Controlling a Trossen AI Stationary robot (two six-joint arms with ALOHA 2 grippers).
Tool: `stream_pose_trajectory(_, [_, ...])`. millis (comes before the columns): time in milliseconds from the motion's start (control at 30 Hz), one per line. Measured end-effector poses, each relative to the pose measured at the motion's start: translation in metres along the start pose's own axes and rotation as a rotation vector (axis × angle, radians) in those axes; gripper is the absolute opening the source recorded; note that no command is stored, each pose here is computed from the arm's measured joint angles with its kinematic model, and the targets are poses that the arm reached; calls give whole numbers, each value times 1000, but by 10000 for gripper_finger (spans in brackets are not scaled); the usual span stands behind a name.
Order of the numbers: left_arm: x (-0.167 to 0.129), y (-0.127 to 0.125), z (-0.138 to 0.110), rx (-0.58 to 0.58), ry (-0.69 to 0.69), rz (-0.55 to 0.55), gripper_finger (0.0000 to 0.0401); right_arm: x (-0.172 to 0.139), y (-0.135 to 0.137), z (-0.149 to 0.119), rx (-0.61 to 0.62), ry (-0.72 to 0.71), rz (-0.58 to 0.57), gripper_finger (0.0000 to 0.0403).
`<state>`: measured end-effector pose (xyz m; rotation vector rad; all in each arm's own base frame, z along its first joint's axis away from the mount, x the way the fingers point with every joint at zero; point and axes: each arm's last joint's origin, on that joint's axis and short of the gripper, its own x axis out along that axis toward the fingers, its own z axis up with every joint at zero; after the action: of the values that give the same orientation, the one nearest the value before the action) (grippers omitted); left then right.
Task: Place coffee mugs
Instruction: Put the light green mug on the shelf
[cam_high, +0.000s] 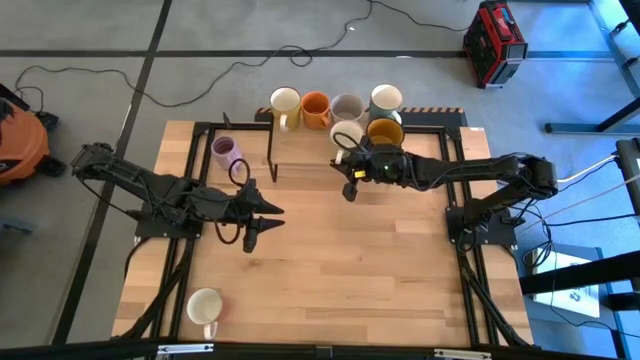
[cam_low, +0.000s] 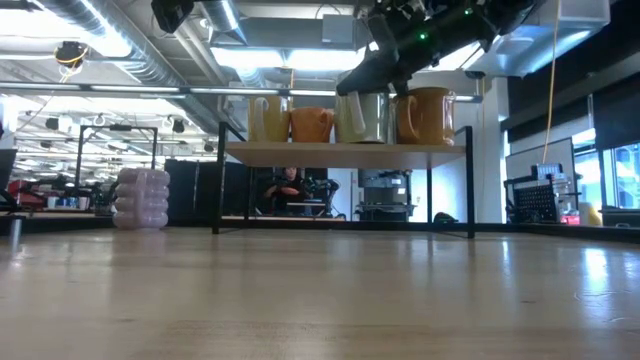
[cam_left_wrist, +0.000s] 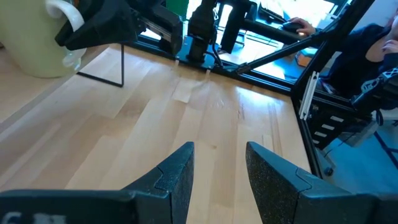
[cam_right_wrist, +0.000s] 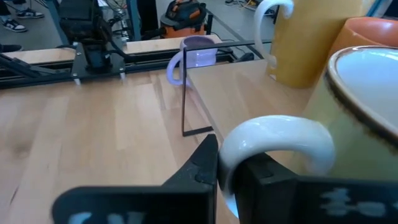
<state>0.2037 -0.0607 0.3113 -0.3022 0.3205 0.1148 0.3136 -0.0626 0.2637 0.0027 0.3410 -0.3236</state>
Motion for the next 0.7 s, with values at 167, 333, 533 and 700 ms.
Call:
stream_pose_trajectory(167, [0, 0, 0, 0, 0, -1, 140, 0, 0, 0, 0, 1, 4, 21])
stream_pose_trajectory(333, [0, 0, 0, 0, 0, 0, 140, 0, 0, 0, 1, 2, -9, 24])
stream_pose_trajectory(533, [0, 0, 0, 0, 0, 0, 140, 0, 0, 0, 1, 3, -16, 25])
stream_pose_trajectory(700, [0, 0, 0, 0, 0, 0, 140, 0, 0, 0, 2, 3, -19, 25])
